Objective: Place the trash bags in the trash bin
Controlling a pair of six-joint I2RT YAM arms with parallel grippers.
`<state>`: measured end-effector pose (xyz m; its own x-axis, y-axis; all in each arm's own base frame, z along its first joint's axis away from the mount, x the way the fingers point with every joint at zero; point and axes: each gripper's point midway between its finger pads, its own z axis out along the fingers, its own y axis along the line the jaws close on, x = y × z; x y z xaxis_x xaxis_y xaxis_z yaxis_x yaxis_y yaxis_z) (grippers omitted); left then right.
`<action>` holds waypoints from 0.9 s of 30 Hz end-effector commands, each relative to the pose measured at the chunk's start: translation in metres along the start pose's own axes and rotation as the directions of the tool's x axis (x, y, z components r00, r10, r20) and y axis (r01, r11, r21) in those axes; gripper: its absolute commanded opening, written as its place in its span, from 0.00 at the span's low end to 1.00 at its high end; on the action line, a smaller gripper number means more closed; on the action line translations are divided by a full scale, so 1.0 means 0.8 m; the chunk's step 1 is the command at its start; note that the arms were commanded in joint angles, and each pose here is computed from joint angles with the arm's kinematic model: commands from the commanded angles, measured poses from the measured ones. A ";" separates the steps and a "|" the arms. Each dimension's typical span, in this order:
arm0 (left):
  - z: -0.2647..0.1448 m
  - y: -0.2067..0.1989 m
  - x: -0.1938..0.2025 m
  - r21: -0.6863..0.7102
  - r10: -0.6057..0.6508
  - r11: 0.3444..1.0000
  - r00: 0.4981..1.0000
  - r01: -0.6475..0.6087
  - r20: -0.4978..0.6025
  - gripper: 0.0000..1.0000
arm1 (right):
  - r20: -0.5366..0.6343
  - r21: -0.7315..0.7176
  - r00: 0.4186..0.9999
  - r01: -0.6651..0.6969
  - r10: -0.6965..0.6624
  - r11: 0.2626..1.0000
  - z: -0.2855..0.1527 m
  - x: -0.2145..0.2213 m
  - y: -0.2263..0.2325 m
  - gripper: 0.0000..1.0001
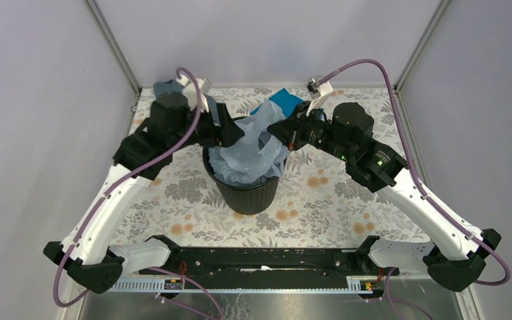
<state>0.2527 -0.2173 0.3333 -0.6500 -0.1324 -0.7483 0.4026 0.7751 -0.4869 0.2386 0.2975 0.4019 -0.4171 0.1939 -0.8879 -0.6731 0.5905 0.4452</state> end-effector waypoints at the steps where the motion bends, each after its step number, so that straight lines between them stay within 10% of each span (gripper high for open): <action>1: -0.034 -0.005 -0.076 -0.084 0.087 0.994 0.983 -0.074 0.163 0.80 | -0.039 -0.035 0.998 0.048 -0.049 0.998 -0.008 0.013 0.003 0.00; 9: 0.029 -0.028 -0.121 0.014 0.065 0.998 0.982 -0.068 0.179 0.77 | -0.038 -0.023 0.998 0.054 -0.054 0.998 -0.012 0.015 -0.001 0.00; 15: 0.088 -0.080 -0.096 0.282 0.031 0.958 0.997 -0.049 0.067 0.49 | -0.027 -0.039 0.998 0.058 -0.059 0.998 -0.010 0.010 0.004 0.00; 23: 0.101 -0.022 0.007 0.090 0.041 0.995 0.998 -0.036 -0.054 0.41 | -0.056 -0.067 0.998 0.028 -0.032 0.997 0.002 0.028 0.004 0.00; 27: 0.073 -0.016 -0.018 0.019 0.072 0.997 0.997 -0.072 -0.012 0.53 | -0.067 -0.045 0.998 0.020 -0.023 0.999 0.003 0.035 -0.003 0.00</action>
<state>0.2850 -0.2820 0.2668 -0.7477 0.0029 -0.6641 0.4429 0.7473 -0.4953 0.2304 0.3009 0.3688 -0.4566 0.1034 -0.8836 -0.6938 0.5803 0.4264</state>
